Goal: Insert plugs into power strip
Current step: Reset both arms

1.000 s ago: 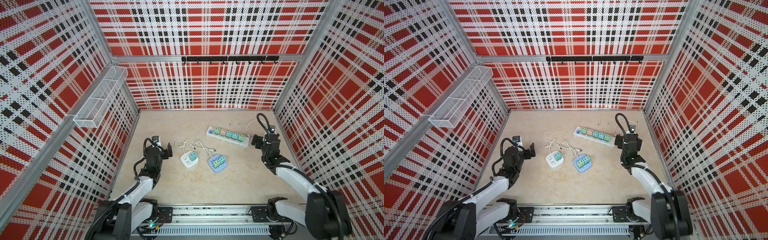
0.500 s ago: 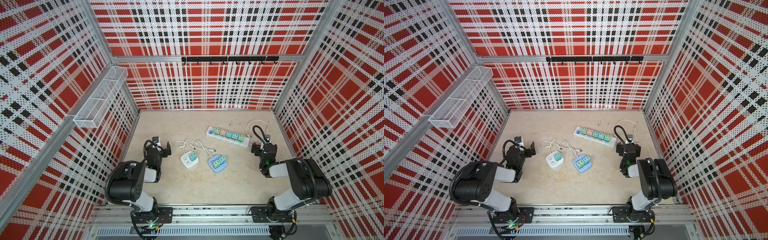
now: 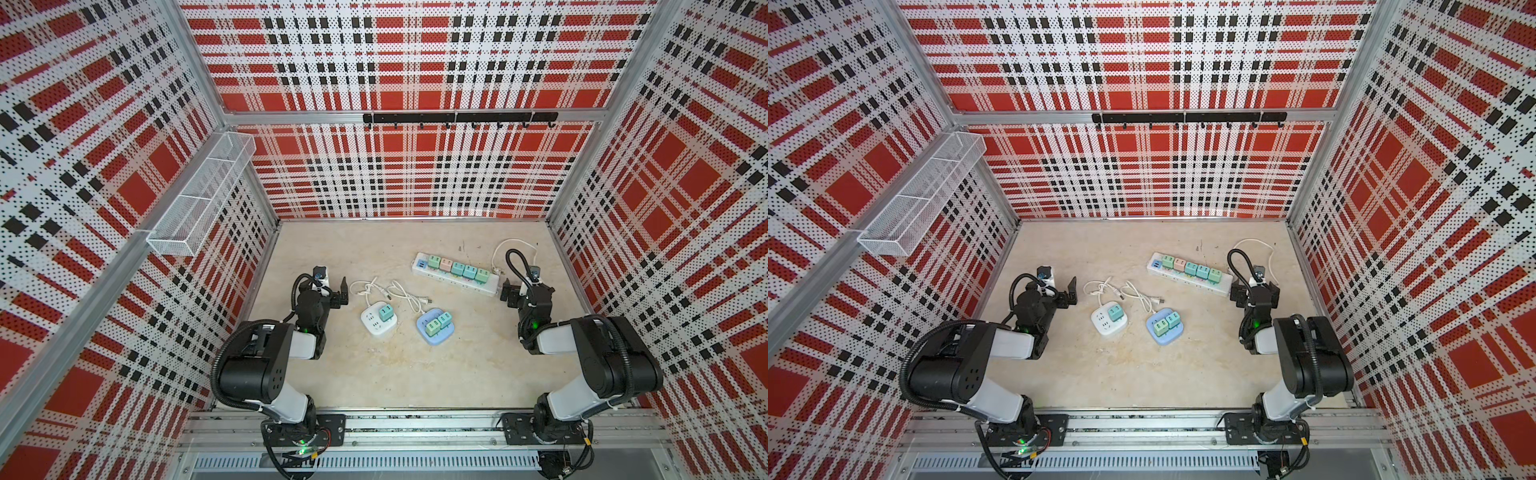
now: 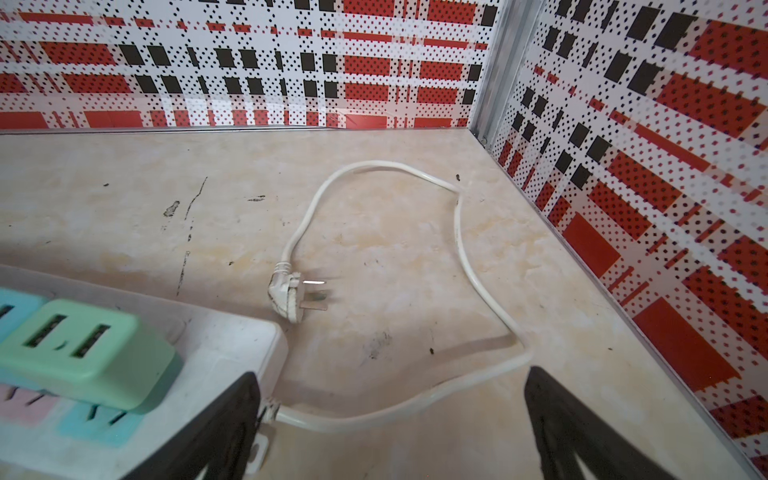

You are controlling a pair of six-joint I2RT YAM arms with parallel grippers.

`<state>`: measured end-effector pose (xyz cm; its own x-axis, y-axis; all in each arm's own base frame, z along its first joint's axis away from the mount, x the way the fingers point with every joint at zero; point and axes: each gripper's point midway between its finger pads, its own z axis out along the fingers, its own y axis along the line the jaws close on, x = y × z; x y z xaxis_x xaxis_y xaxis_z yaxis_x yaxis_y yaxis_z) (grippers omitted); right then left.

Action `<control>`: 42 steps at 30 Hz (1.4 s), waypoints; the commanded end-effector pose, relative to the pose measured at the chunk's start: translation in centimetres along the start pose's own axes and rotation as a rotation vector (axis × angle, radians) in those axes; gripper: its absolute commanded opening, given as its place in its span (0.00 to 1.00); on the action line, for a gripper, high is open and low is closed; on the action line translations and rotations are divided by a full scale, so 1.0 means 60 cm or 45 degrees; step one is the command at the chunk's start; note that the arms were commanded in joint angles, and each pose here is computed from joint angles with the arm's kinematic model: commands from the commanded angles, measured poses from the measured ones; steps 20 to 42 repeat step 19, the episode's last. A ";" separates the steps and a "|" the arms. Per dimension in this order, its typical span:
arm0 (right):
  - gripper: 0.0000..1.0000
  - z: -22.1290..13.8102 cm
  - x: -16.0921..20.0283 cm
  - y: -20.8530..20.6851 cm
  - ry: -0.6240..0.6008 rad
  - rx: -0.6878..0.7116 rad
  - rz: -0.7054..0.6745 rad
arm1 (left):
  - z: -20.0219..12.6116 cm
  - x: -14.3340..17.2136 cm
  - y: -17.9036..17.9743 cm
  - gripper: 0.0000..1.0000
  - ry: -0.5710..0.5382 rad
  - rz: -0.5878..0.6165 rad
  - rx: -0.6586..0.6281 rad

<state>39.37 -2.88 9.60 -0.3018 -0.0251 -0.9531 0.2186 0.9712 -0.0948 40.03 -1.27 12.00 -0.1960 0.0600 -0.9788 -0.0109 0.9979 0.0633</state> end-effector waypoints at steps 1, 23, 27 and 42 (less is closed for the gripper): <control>1.00 0.004 -0.030 0.005 -0.079 -0.009 0.013 | 0.005 0.002 0.037 0.99 0.022 -0.053 -0.170; 1.00 0.004 -0.030 0.006 -0.080 -0.014 0.009 | 0.006 0.000 0.035 0.99 0.021 -0.037 -0.180; 1.00 0.004 -0.030 0.006 -0.080 -0.014 0.009 | 0.006 0.000 0.035 0.99 0.021 -0.037 -0.180; 1.00 0.004 -0.030 0.006 -0.080 -0.014 0.009 | 0.006 0.000 0.035 0.99 0.021 -0.037 -0.180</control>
